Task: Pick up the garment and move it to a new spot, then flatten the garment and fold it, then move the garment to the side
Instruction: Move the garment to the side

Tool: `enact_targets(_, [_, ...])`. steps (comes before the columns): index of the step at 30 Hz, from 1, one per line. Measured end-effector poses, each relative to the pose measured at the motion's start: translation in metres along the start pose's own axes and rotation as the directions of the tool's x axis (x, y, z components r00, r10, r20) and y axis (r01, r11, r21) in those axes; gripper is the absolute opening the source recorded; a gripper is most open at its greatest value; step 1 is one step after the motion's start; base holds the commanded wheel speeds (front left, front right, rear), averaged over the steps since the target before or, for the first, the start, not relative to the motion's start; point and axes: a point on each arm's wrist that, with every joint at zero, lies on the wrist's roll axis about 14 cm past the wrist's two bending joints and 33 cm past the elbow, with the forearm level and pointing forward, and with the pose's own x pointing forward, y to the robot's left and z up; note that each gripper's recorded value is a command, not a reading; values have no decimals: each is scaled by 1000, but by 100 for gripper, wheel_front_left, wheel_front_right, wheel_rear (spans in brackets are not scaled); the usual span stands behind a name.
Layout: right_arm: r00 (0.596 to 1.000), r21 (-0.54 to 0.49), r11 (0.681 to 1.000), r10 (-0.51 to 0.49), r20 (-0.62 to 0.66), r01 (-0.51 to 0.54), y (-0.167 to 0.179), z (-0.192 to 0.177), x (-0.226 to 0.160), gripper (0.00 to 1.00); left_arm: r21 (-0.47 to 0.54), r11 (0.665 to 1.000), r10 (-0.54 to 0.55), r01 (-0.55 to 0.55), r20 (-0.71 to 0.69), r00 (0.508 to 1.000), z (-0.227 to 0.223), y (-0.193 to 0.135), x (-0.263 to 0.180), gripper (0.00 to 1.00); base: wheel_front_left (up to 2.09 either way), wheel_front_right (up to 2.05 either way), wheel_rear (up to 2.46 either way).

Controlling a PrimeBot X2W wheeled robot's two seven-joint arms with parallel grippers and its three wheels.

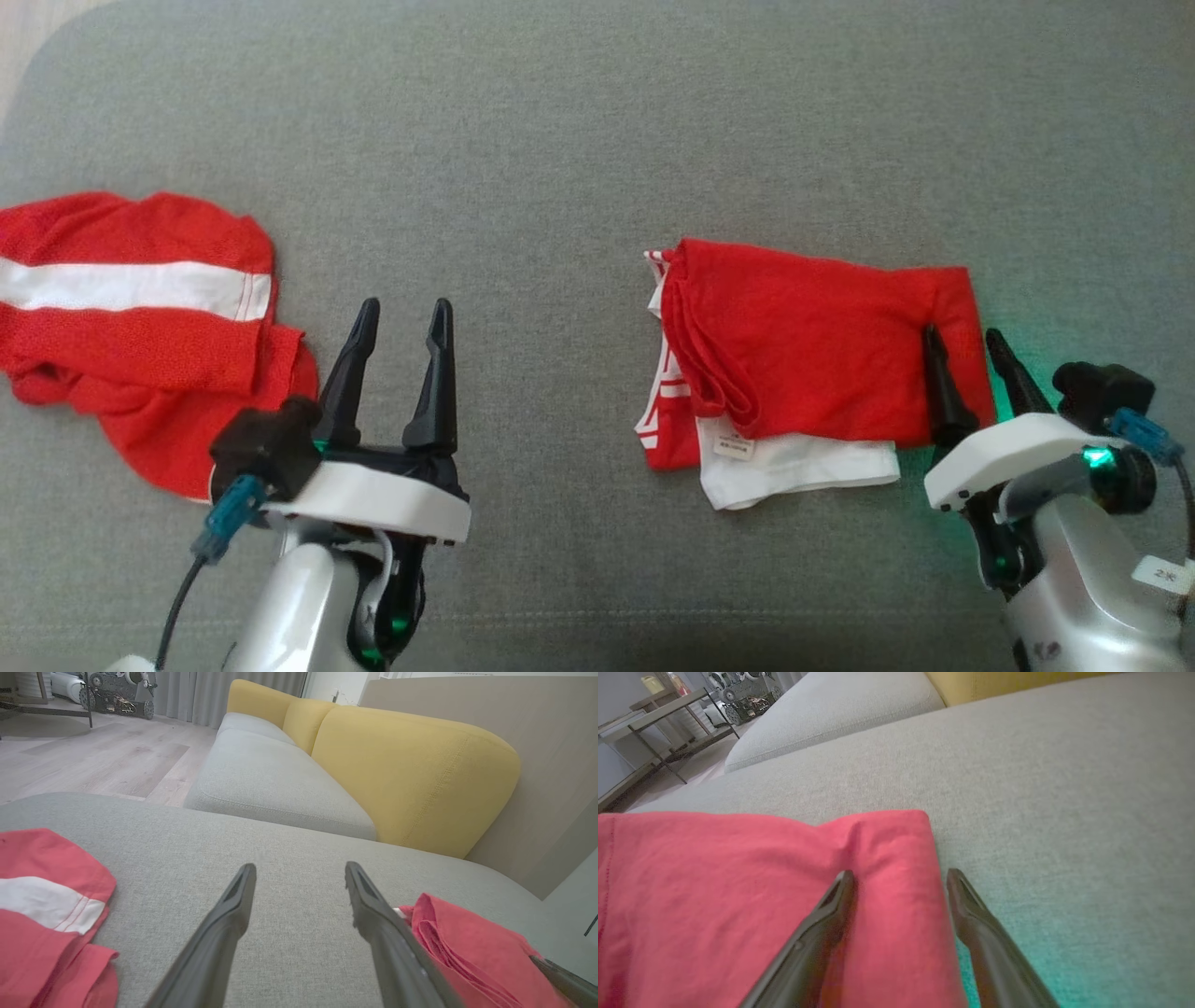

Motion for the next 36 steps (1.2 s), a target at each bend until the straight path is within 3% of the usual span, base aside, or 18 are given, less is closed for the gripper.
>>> enact_targets(4, [999, 32, 999, 12, -41, -10, 6, -11, 5, 100, 0, 1000, 7, -7, -7, 1000, -2, 3, 0, 100, 0, 0, 0])
enact_targets(5, [999, 32, 999, 12, -41, -10, 6, -11, 5, 86, 0, 1000, 7, -7, -7, 1000, -2, 3, 0, 100, 0, 0, 0])
enact_targets(6, [999, 34, 999, 19, -45, -17, 8, -11, 6, 33, 1, 1000, 7, -7, -7, 1000, -2, 3, 0, 100, 0, 0, 0])
enact_targets(7, [999, 35, 999, 25, -46, -24, 10, -11, 7, 0, 3, 1000, 6, -6, -6, 1000, -2, 2, 1, 100, 0, 0, 0])
enact_targets(11, [998, -6, 999, 47, -31, -47, 13, -7, 6, 0, 9, 1000, 2, -2, -1, 1000, 0, 1, 3, 100, 0, 0, 0])
enact_targets(15, [997, -137, 988, 77, 8, -75, 10, 7, 4, 0, 8, 1000, -13, 13, 11, 1000, 4, -5, 4, 100, 0, 0, 0])
enact_targets(20, [986, -370, 924, 143, 86, -102, 9, 48, 4, 0, 4, 999, -38, 38, 19, 999, 6, -13, 6, 100, 0, 0, 0])
enact_targets(25, [978, -489, 871, 136, 156, -43, -13, 95, 7, 0, -6, 998, -64, 64, 14, 998, 3, -22, 12, 100, 0, 0, 0])
enact_targets(29, [987, -441, 894, -6, 160, 77, -66, 122, 13, 0, -16, 997, -81, 81, 3, 997, -4, -25, 21, 100, 0, 0, 0])
enact_targets(31, [983, -431, 889, -96, 156, 155, -101, 133, 12, 0, -18, 995, -94, 94, 10, 996, -3, -27, 30, 100, 0, 0, 0])
enact_targets(36, [948, -271, 912, -266, 173, 306, -159, 150, 13, 0, -14, 993, -116, 117, 20, 993, -7, -31, 51, 100, 0, 0, 0])
